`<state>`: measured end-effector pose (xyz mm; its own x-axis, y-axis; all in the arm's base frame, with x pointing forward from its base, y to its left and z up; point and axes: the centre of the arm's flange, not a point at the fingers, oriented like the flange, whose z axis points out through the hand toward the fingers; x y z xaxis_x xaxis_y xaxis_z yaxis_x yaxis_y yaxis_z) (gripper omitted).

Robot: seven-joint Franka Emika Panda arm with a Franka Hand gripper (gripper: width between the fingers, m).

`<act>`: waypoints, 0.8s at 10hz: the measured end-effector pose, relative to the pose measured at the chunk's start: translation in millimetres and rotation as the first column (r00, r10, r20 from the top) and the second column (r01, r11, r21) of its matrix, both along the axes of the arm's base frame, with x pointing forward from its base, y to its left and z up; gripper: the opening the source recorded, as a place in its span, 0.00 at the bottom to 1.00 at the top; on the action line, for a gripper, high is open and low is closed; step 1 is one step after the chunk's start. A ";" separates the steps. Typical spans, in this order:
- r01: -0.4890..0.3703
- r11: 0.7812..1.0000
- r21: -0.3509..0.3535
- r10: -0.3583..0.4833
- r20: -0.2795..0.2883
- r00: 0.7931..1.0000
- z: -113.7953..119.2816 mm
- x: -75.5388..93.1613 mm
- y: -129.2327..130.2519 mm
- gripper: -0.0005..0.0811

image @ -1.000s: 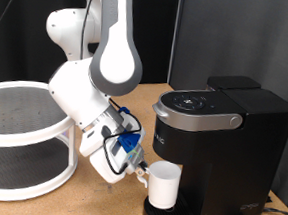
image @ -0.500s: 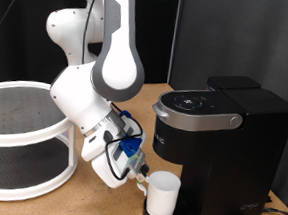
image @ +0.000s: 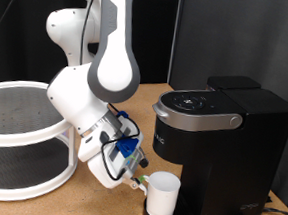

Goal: Make a cup of coffee with the keurig machine

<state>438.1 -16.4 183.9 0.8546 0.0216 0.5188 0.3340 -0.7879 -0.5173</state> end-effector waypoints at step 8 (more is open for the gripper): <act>-0.038 0.999 0.037 0.040 -0.033 0.999 29.1 -51.6 -56.6 0.99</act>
